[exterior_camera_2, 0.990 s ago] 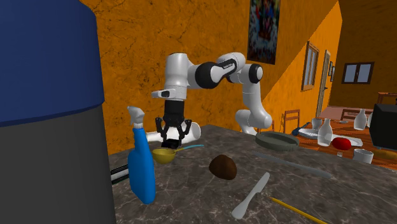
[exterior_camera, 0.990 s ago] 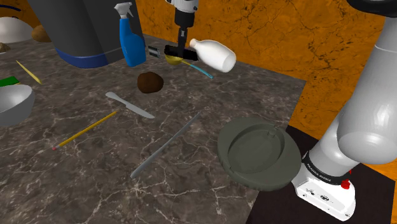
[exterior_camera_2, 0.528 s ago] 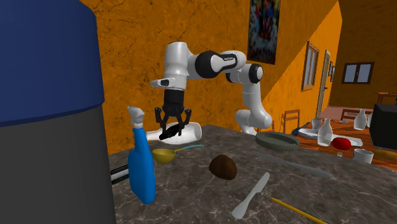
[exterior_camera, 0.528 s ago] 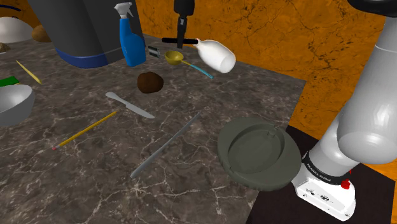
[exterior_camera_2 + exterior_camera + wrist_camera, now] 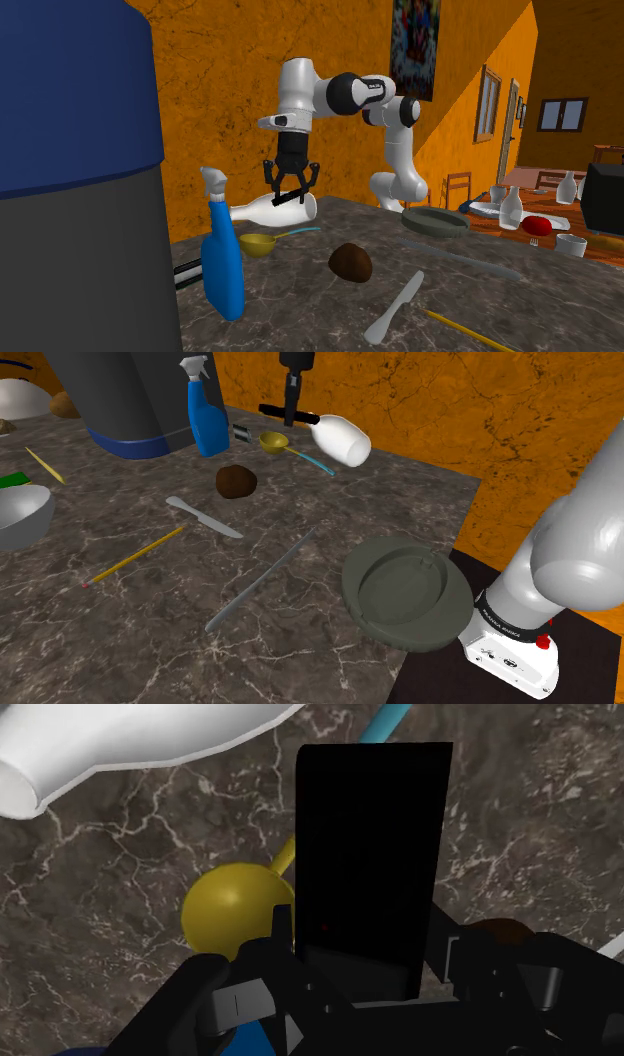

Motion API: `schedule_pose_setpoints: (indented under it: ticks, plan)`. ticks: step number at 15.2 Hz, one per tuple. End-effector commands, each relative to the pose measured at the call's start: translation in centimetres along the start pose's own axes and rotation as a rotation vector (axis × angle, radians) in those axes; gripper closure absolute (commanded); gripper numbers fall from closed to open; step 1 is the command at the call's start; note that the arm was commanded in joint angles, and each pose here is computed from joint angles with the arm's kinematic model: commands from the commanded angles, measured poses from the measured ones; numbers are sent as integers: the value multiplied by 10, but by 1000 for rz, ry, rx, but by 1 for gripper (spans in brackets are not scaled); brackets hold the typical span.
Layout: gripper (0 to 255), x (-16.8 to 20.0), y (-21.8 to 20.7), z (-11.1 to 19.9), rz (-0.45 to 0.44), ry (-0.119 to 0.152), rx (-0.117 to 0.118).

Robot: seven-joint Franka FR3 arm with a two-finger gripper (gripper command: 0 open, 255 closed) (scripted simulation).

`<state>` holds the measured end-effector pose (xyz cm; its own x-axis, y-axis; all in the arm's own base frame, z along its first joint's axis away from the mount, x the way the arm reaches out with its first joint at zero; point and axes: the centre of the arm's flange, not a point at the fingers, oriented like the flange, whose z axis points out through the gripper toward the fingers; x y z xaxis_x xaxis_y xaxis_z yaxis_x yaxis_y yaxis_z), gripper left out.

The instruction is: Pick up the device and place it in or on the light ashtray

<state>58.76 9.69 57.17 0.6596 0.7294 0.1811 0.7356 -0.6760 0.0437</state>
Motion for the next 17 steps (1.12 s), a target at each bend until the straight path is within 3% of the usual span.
schedule_pose_setpoints:
  ticks: [1, 17]
  plan:
    - [255, -12, -27, -2, 0, 0, 0]
    - [255, -95, -220, -29, 0, 0, 0]
